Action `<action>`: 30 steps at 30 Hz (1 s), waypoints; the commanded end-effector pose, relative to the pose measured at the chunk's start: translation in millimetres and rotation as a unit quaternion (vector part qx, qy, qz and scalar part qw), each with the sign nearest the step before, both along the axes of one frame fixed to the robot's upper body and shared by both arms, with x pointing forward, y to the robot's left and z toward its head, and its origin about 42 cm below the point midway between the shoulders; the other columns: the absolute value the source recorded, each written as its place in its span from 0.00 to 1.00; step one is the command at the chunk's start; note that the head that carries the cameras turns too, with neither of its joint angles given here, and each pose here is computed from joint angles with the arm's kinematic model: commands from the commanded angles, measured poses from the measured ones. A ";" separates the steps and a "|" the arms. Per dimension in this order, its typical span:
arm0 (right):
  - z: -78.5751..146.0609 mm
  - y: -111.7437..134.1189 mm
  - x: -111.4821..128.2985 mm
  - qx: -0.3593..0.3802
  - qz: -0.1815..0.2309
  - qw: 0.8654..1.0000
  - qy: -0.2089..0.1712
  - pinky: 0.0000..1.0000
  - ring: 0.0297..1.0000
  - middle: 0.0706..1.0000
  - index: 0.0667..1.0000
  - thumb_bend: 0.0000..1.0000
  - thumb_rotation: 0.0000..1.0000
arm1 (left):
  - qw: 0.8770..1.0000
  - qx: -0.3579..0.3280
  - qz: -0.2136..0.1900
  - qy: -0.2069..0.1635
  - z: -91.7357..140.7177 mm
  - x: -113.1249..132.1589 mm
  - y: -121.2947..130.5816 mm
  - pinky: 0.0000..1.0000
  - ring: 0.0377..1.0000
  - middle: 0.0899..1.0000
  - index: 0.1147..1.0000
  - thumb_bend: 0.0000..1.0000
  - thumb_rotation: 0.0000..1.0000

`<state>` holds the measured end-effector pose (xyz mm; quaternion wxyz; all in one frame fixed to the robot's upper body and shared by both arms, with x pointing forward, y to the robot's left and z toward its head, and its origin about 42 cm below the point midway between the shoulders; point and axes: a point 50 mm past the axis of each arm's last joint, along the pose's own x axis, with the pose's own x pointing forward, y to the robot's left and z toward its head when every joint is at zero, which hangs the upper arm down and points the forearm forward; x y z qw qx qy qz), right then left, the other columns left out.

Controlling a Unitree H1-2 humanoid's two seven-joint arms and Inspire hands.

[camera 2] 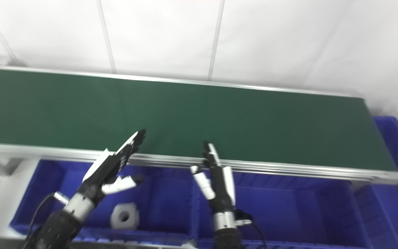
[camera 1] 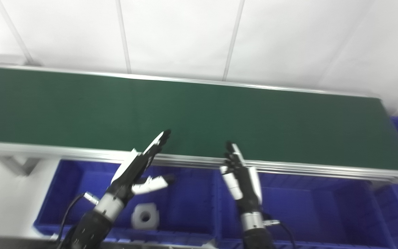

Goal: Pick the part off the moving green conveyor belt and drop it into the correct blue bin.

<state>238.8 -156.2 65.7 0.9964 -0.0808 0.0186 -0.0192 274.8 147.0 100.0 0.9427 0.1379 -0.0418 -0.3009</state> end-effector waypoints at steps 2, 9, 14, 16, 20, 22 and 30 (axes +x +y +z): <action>3.9 3.7 3.7 0.001 -0.005 1.000 -0.007 0.91 0.94 0.96 0.95 0.92 0.99 | 0.999 -0.025 -0.011 -0.023 8.8 1.0 -8.3 0.99 1.00 1.00 1.00 0.86 0.69; -0.5 0.8 0.2 0.004 -0.009 1.000 -0.005 0.91 0.93 0.96 0.95 0.95 1.00 | 0.998 -0.054 0.015 -0.039 23.3 -2.5 -5.8 1.00 1.00 1.00 1.00 0.84 0.70; -1.0 -8.1 -4.7 0.005 -0.011 1.000 -0.010 0.90 0.92 0.95 0.95 0.92 1.00 | 0.990 -0.108 0.084 -0.035 29.7 -13.6 5.8 1.00 1.00 1.00 1.00 0.80 0.73; -1.1 -12.7 -7.7 0.014 -0.014 1.000 -0.012 0.90 0.93 0.95 0.95 0.91 0.98 | 0.985 -0.123 0.119 -0.027 24.9 -16.1 9.5 1.00 1.00 1.00 1.00 0.72 0.73; -2.5 -24.0 -15.4 0.013 -0.015 1.000 -0.015 0.88 0.92 0.95 0.96 0.91 0.99 | 0.975 -0.135 0.174 -0.015 8.3 -14.1 15.3 1.00 1.00 1.00 1.00 0.63 0.76; -3.5 -31.0 -19.9 0.009 -0.015 1.000 -0.017 0.87 0.92 0.95 0.96 0.91 0.99 | 0.971 -0.138 0.195 -0.016 0.8 -14.3 15.5 1.00 1.00 1.00 1.00 0.63 0.76; -6.6 -53.6 -32.2 0.072 -0.039 0.997 -0.011 0.90 0.90 0.93 0.95 0.91 0.97 | 0.957 -0.124 0.256 -0.056 -21.9 -17.8 6.2 1.00 0.99 1.00 1.00 0.63 0.81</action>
